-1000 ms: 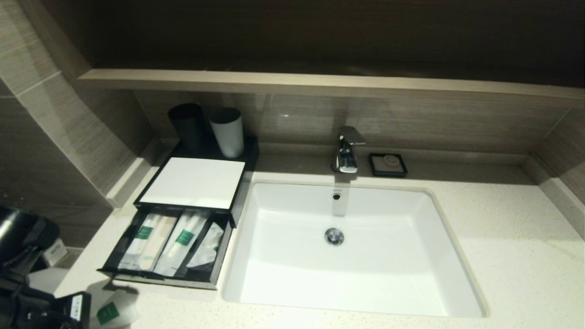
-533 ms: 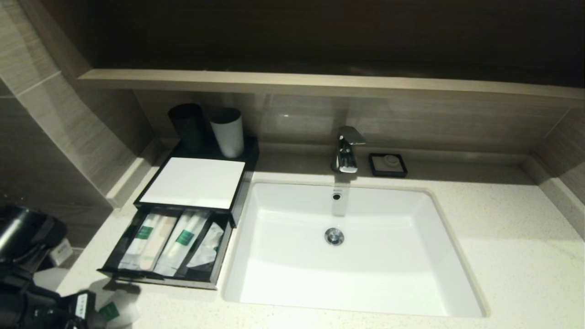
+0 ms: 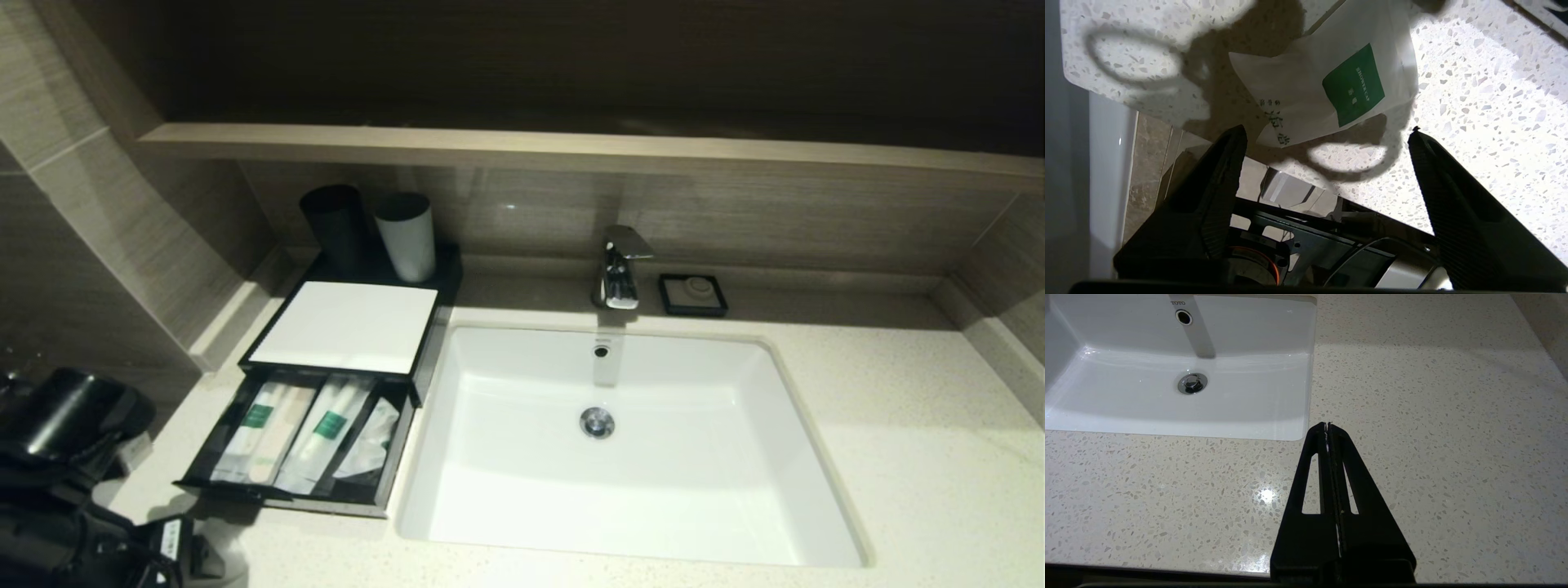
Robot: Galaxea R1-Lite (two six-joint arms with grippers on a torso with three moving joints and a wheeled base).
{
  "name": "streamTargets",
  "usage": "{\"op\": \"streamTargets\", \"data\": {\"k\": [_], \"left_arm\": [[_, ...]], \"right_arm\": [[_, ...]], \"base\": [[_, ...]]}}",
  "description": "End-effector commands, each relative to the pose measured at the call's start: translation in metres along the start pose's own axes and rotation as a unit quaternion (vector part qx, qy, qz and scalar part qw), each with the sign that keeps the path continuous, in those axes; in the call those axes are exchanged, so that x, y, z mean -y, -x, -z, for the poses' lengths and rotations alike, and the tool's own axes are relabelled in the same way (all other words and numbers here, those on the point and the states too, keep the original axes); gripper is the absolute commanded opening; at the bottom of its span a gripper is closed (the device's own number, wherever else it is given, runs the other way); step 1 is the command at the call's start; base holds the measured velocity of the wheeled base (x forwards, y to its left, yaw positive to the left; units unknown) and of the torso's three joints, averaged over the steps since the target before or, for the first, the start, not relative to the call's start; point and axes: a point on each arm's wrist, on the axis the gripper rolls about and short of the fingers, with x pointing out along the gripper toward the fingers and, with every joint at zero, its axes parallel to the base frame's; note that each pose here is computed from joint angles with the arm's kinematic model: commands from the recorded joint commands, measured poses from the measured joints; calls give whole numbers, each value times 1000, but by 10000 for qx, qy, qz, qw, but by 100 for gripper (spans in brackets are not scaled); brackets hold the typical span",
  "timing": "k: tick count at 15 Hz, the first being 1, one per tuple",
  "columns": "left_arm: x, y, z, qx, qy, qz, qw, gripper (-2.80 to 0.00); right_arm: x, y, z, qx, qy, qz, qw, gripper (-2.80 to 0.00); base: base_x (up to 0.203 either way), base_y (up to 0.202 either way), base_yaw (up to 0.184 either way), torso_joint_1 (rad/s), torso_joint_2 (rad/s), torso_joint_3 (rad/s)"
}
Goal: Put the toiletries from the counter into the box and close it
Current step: Pick up the bathroom toiletry
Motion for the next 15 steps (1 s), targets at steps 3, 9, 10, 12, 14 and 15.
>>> {"op": "streamTargets", "data": {"k": [3, 9, 10, 12, 14, 15], "left_arm": [[-1, -10, -1, -117, 65, -73, 9999, 0], [-4, -14, -2, -120, 171, -35, 9998, 0], [-4, -14, -2, -142, 177, 0, 9997, 0], [-5, -16, 0, -210, 192, 15, 9996, 0], [-6, -22, -2, -238, 246, -14, 9994, 0], [-8, -23, -3, -213, 308, -22, 9993, 0]], "right_arm": [[0, 0, 0, -5, 1, -1, 10000, -280], [0, 0, 0, -5, 1, -1, 10000, -280], [0, 0, 0, -5, 1, -1, 10000, -280], [0, 0, 0, -5, 1, -6, 10000, -280], [0, 0, 0, -5, 1, -1, 10000, -280], [0, 0, 0, -5, 1, -1, 10000, -280]], "base": [[0, 0, 0, 0, 0, 0], [0, 0, 0, 0, 0, 0], [0, 0, 0, 0, 0, 0], [0, 0, 0, 0, 0, 0], [0, 0, 0, 0, 0, 0], [0, 0, 0, 0, 0, 0]]}}
